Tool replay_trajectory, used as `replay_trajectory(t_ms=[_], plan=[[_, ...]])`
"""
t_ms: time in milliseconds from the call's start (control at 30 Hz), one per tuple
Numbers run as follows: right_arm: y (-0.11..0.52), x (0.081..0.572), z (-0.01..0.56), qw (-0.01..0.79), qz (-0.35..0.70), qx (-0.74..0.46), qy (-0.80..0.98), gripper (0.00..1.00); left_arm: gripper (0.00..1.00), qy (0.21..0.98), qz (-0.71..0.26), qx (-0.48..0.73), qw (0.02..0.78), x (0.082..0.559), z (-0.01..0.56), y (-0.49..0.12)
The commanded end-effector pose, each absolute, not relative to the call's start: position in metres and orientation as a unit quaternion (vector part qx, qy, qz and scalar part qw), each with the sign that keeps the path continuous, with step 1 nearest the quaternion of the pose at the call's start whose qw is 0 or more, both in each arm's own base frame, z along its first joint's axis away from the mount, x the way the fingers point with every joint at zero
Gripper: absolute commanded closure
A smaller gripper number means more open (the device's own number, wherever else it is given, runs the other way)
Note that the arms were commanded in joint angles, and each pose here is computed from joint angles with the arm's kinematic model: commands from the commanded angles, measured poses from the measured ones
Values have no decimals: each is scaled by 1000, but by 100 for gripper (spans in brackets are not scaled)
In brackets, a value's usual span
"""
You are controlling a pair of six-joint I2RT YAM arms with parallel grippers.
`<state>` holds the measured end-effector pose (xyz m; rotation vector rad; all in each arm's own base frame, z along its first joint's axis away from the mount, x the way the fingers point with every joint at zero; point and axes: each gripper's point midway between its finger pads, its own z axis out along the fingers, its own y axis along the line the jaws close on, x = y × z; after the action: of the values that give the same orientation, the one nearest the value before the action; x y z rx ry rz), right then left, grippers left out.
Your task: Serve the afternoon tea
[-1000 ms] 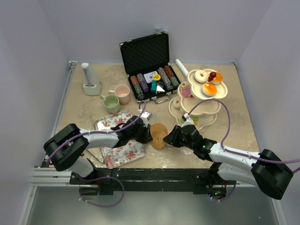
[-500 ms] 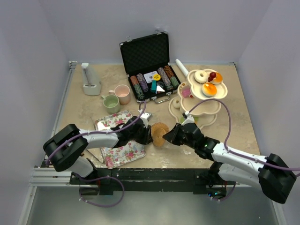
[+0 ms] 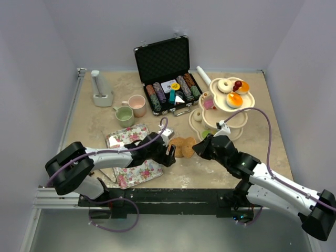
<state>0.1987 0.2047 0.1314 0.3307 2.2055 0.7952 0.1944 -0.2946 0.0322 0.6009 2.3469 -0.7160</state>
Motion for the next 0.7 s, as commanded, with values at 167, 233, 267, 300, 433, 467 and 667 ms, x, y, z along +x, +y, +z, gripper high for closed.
replay_trajectory(t_ms=[167, 233, 267, 300, 433, 467, 667], plan=[[183, 201, 159, 412, 292, 151, 850, 100, 16, 875, -174, 308, 330, 202, 20, -319], [181, 200, 157, 411, 286, 152, 852, 100, 19, 883, -125, 303, 336, 208, 11, -312], [180, 200, 157, 410, 286, 153, 853, 100, 21, 885, -113, 296, 342, 213, 10, -312], [180, 199, 158, 410, 287, 153, 852, 100, 22, 892, -91, 296, 330, 211, 3, -303], [180, 201, 163, 414, 289, 156, 849, 100, 32, 898, -34, 283, 335, 222, -10, -290], [180, 201, 165, 414, 291, 157, 848, 100, 34, 899, -16, 277, 338, 225, -12, -286], [179, 200, 165, 413, 290, 163, 848, 100, 38, 904, 6, 260, 339, 234, -26, -287]])
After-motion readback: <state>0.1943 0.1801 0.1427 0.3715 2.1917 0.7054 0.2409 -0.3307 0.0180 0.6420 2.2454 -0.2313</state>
